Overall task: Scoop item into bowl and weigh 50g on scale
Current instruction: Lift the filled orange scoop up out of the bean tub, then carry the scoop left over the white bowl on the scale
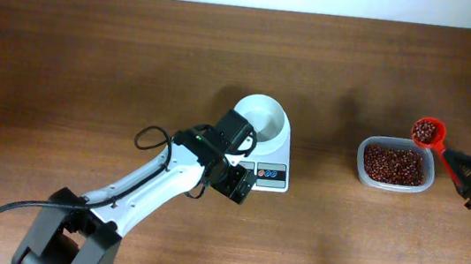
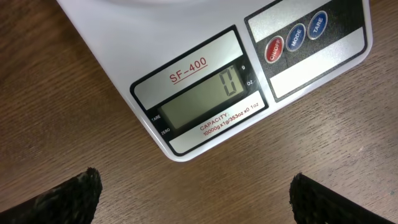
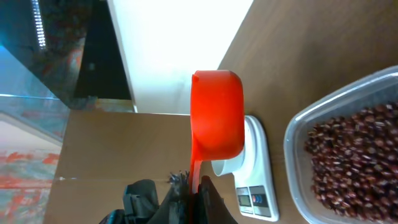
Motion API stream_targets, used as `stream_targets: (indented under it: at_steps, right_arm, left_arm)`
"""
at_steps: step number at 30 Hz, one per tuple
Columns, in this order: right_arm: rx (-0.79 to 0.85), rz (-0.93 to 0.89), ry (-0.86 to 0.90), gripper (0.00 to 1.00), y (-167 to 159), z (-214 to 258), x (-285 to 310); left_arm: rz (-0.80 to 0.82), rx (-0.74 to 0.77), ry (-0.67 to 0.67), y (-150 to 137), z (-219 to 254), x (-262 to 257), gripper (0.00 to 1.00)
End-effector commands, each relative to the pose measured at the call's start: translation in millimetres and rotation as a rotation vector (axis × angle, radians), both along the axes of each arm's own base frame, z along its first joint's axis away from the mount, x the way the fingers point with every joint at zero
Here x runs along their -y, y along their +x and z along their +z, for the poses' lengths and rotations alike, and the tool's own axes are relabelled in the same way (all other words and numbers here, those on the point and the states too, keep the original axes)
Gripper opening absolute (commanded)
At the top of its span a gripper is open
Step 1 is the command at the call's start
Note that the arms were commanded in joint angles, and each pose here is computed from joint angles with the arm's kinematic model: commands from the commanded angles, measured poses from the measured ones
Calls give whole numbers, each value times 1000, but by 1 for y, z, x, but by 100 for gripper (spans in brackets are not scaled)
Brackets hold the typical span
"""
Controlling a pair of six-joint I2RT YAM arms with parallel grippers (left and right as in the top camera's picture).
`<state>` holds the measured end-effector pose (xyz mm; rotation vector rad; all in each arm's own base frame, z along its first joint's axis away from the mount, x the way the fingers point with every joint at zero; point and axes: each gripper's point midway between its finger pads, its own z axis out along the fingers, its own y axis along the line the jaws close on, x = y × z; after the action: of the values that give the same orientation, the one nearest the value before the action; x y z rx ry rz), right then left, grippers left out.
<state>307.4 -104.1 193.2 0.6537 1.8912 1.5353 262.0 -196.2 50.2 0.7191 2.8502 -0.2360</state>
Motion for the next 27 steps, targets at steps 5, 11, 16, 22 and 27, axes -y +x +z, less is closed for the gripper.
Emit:
stream_targets:
  at_steps: [5, 11, 16, 22, 27]
  right_arm:
    - [119, 124, 60, 4, 25, 24, -48]
    - [114, 276, 68, 4, 30, 24, -99]
    - [111, 378, 74, 4, 28, 24, -133]
    - [115, 439, 74, 4, 27, 23, -153]
    - [114, 473, 75, 4, 32, 21, -162]
  left_arm:
    - [-20, 8, -19, -3, 5, 3, 99]
    - [-20, 8, -19, -3, 5, 3, 99]
    - [-20, 8, -19, -3, 5, 3, 99]
    - [-20, 8, -19, -3, 5, 3, 99]
    - [-20, 8, -19, -3, 5, 3, 99]
